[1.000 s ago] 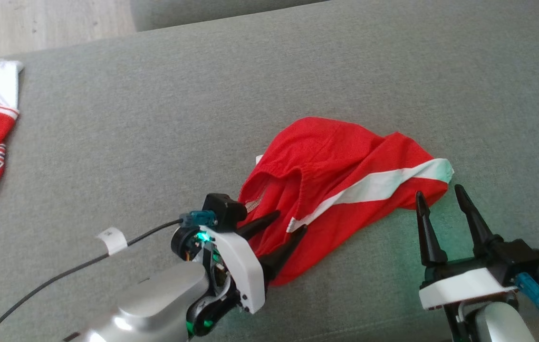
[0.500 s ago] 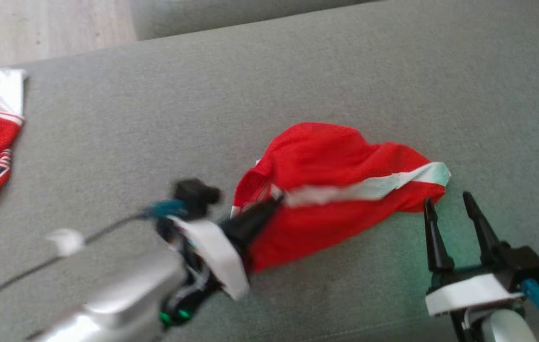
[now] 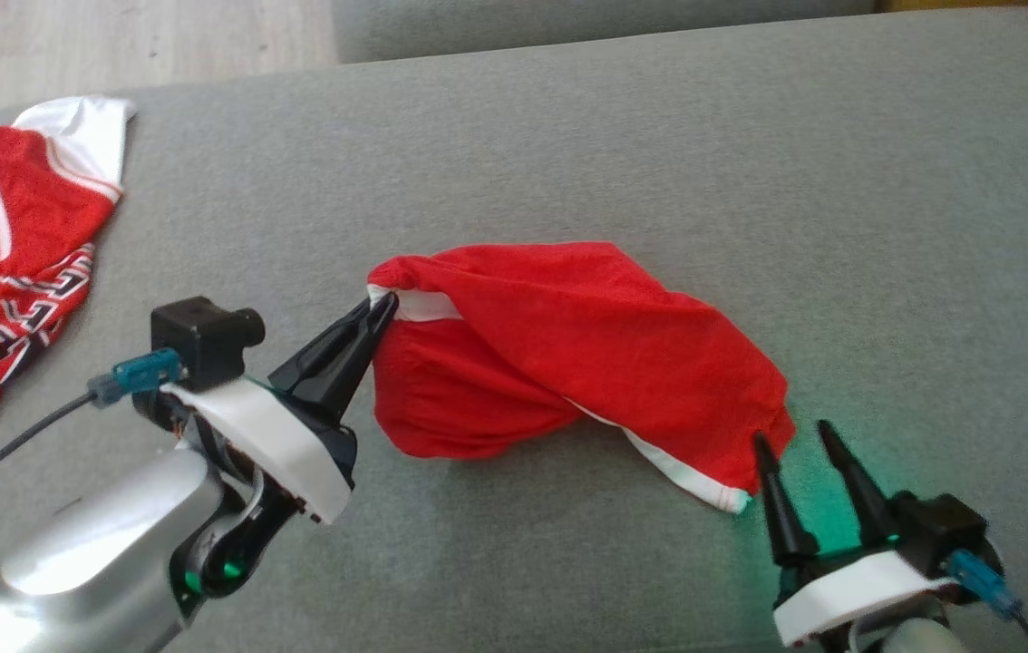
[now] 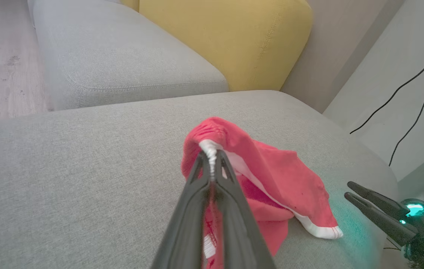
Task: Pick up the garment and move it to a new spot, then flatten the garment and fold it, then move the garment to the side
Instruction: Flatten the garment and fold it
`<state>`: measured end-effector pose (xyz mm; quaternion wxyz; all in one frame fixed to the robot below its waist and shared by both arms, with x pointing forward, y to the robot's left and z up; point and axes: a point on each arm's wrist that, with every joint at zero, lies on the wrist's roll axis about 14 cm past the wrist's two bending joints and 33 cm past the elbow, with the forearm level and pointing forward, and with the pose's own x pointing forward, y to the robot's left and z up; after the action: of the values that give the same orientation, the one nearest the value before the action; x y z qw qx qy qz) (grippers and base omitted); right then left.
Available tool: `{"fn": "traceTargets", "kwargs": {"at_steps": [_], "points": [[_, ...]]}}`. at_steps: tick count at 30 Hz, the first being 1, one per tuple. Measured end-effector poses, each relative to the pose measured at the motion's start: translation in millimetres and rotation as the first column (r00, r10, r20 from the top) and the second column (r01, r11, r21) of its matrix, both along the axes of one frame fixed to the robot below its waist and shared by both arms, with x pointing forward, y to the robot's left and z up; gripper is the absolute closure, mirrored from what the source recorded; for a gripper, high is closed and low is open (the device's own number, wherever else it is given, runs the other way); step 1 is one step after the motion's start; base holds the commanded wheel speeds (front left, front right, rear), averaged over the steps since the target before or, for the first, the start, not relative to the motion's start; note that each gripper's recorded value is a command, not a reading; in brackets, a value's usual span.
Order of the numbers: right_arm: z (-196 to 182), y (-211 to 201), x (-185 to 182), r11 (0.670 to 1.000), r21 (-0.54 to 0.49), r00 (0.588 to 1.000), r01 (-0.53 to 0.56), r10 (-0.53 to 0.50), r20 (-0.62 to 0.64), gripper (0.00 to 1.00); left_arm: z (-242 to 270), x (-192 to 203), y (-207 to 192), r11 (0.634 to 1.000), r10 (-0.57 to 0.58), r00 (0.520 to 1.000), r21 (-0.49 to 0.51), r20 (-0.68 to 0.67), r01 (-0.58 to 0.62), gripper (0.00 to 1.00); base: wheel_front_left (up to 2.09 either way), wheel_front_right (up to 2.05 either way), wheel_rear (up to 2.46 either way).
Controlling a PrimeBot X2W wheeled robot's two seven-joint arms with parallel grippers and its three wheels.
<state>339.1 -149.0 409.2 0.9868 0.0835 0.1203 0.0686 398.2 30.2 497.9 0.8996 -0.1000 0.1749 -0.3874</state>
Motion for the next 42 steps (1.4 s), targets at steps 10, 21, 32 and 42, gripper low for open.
{"fn": "traceTargets", "kwargs": {"at_steps": [10,21,32,42], "points": [[-16.6,43.5,-19.4,0.949,-0.043,0.949,-0.311,0.308,-0.067,0.0,-9.6,0.5,16.2,0.999,0.046,0.999,0.015,-0.027,-0.046,1.0,0.0,0.0,0.0],[-63.9,42.1,-52.2,0.892,-0.086,0.877,-0.443,0.412,-0.249,0.0,-16.4,0.4,16.4,0.999,0.041,0.998,0.005,-0.05,-0.04,1.0,0.0,0.0,0.0],[-63.3,36.1,-22.0,0.894,-0.125,0.889,-0.43,0.394,-0.233,1.0,-16.8,0.1,18.2,0.999,0.049,0.997,0.006,-0.051,-0.049,1.0,0.0,0.0,0.0],[48.7,-15.7,31.2,0.971,-0.163,0.97,-0.174,0.198,0.14,1.0,39.8,-0.8,-5.3,0.995,-0.033,0.992,-0.091,0.119,0.044,1.0,0.0,0.0,0.0]]}}
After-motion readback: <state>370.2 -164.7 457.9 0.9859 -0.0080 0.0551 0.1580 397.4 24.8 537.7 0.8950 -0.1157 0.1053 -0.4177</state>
